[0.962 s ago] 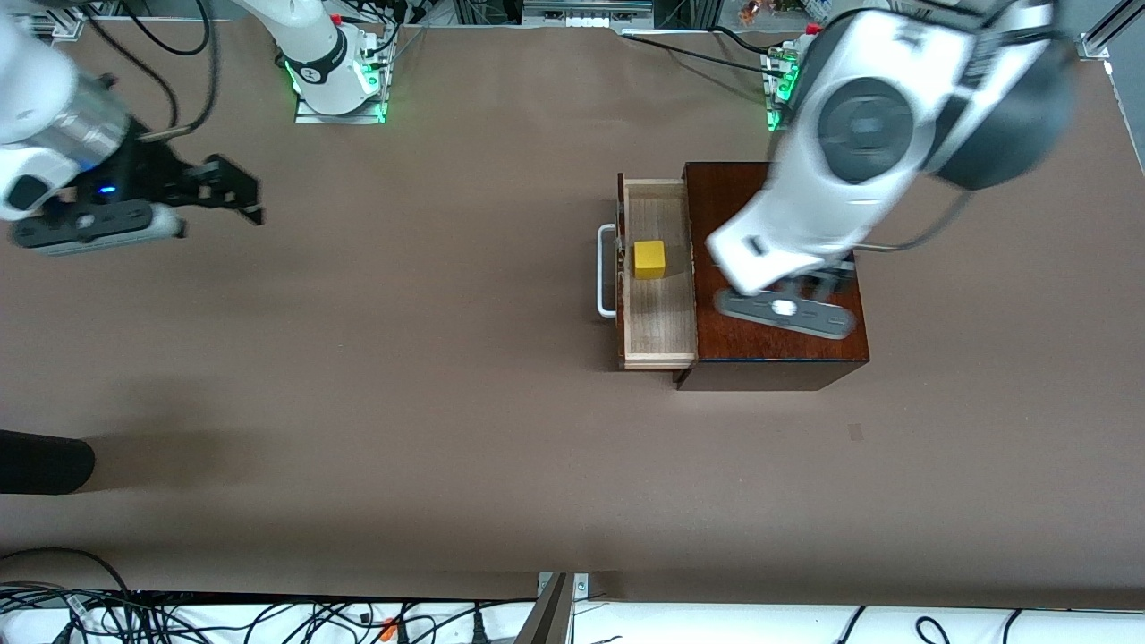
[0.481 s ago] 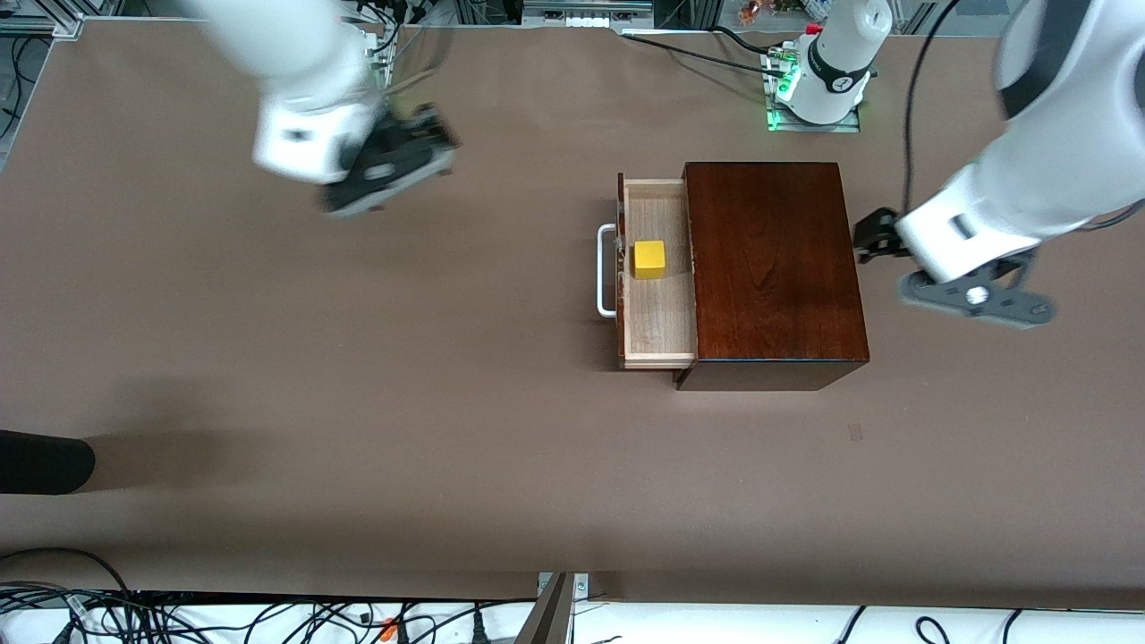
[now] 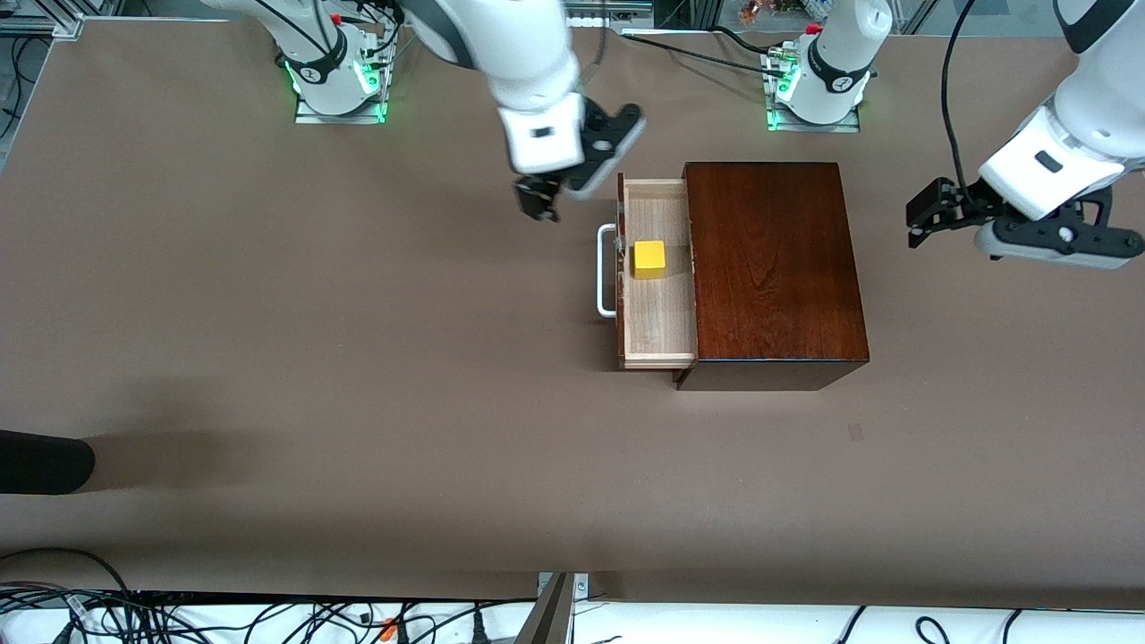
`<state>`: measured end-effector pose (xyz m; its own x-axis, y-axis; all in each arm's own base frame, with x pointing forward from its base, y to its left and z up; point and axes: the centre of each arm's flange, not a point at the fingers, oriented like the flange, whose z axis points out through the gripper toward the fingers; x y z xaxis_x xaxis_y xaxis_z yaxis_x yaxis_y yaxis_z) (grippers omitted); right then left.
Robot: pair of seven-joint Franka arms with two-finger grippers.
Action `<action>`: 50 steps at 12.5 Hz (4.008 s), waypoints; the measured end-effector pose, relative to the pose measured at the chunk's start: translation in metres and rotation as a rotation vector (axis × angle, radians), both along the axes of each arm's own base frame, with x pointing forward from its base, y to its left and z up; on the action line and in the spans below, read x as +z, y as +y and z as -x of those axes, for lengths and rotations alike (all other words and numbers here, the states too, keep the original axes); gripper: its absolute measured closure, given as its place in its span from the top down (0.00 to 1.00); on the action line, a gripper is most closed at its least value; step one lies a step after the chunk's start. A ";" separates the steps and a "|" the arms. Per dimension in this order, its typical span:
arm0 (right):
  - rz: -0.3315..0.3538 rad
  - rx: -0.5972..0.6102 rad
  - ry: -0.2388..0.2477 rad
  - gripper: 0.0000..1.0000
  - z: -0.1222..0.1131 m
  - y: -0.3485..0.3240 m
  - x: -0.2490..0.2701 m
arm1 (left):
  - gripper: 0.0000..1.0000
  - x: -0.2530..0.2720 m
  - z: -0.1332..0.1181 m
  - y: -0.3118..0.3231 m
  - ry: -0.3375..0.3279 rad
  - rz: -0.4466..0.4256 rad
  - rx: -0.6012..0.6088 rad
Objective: Open drawer, take yellow block, close drawer
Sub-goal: 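Release the handle and raise the left gripper while the right gripper approaches, then lower the right gripper into the drawer and grasp the yellow cube, then lift the cube out with the right gripper while the left gripper reaches the drawer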
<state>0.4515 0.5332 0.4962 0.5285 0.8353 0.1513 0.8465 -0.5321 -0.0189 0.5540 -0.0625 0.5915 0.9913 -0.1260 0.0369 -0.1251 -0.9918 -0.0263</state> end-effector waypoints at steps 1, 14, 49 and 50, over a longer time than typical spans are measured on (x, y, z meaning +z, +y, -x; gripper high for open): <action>0.022 0.062 -0.035 1.00 0.004 0.022 -0.011 | 1.00 -0.002 0.004 0.008 0.002 0.000 0.014; 0.127 0.444 -0.115 1.00 0.000 0.095 -0.168 | 1.00 0.001 0.008 0.015 0.014 -0.003 0.060; 0.098 -0.430 0.161 0.56 -0.228 -0.363 0.046 | 1.00 -0.038 -0.003 -0.047 0.083 -0.008 -0.039; 0.103 -0.473 0.186 0.56 -0.229 -0.389 0.030 | 1.00 -0.056 -0.005 -0.072 0.116 -0.005 -0.075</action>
